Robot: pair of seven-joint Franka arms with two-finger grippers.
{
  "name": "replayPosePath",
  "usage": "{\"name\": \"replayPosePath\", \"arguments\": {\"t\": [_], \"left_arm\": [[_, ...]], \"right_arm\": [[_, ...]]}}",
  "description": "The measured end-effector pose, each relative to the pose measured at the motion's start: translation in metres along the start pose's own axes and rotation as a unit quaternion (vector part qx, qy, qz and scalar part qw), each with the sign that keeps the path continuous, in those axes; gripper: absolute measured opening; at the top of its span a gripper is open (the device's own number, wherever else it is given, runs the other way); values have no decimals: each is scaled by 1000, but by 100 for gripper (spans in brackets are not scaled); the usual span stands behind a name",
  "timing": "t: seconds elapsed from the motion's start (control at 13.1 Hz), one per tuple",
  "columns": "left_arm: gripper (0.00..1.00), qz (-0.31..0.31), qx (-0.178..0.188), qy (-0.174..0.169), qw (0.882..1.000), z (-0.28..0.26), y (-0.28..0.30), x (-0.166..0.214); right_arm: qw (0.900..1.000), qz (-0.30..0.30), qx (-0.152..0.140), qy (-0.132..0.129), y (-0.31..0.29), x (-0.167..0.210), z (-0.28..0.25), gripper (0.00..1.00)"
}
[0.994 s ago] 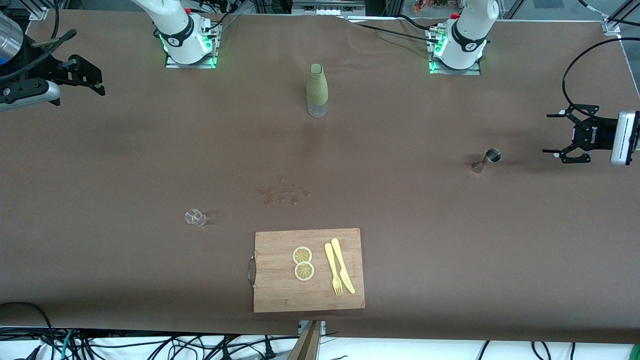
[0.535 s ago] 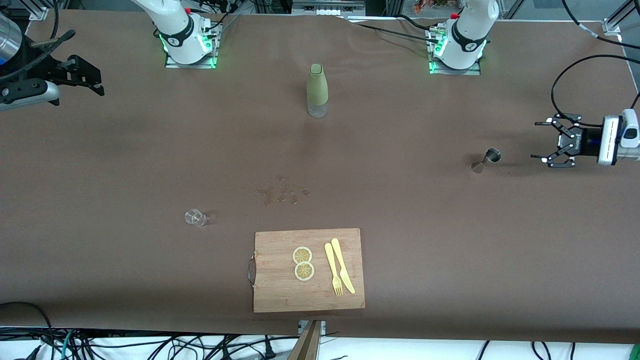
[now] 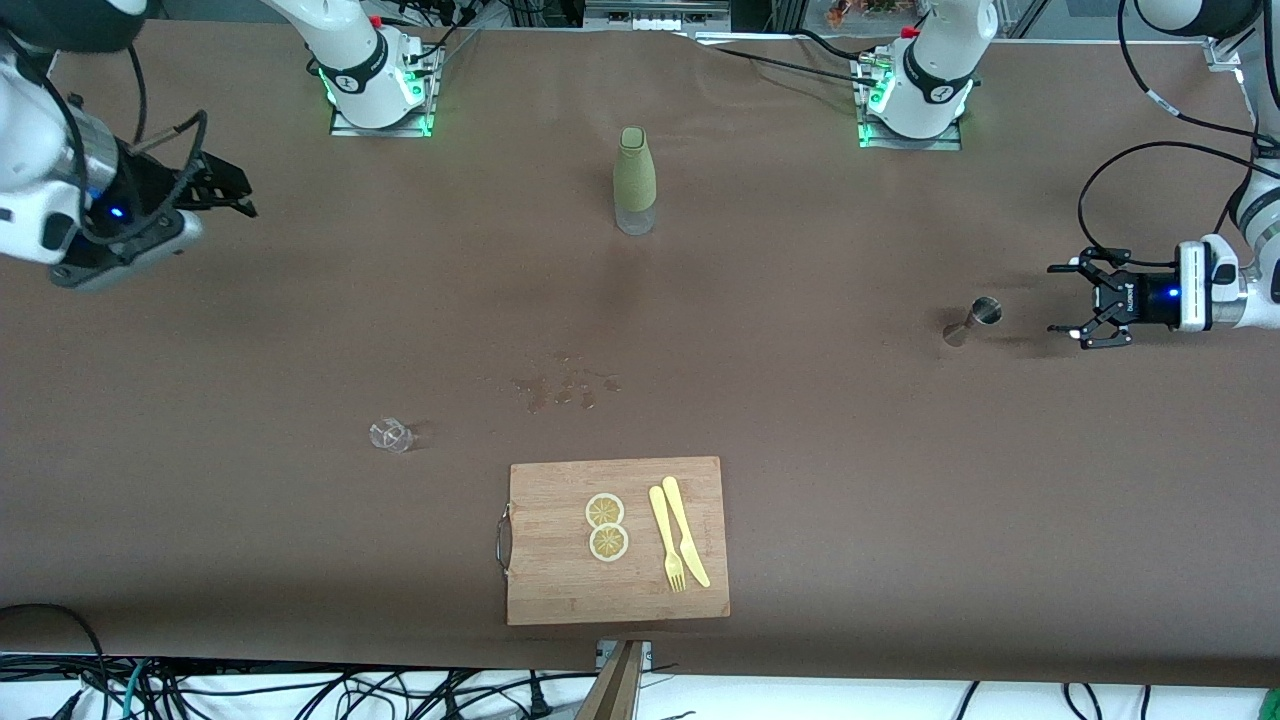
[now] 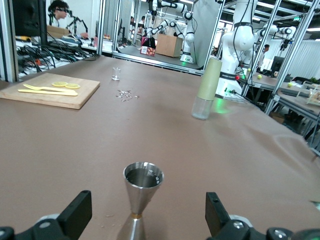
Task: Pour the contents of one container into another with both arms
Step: 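Lower the left gripper toward the steel jigger while the right gripper moves out, then close the left gripper on the jigger while the right gripper reaches the beaker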
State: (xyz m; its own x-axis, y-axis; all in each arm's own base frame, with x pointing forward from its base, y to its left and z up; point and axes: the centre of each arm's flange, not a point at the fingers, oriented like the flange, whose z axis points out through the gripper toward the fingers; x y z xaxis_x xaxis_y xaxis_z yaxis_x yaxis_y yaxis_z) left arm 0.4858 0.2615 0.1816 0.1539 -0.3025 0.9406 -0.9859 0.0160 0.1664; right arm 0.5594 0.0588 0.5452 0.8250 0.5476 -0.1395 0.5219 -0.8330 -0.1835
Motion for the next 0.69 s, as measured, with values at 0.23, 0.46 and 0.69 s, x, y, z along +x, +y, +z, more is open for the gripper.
{"name": "replayPosePath", "arguments": {"t": [0.23, 0.46, 0.69], "left_arm": [[100, 25, 21, 26, 999, 15, -2, -31], [100, 36, 28, 46, 998, 33, 0, -63], [100, 31, 31, 60, 997, 47, 2, -81]], "right_arm": [[994, -100, 37, 29, 27, 33, 42, 100], [966, -220, 101, 86, 79, 47, 96, 100], [927, -325, 115, 147, 128, 59, 154, 100]]}}
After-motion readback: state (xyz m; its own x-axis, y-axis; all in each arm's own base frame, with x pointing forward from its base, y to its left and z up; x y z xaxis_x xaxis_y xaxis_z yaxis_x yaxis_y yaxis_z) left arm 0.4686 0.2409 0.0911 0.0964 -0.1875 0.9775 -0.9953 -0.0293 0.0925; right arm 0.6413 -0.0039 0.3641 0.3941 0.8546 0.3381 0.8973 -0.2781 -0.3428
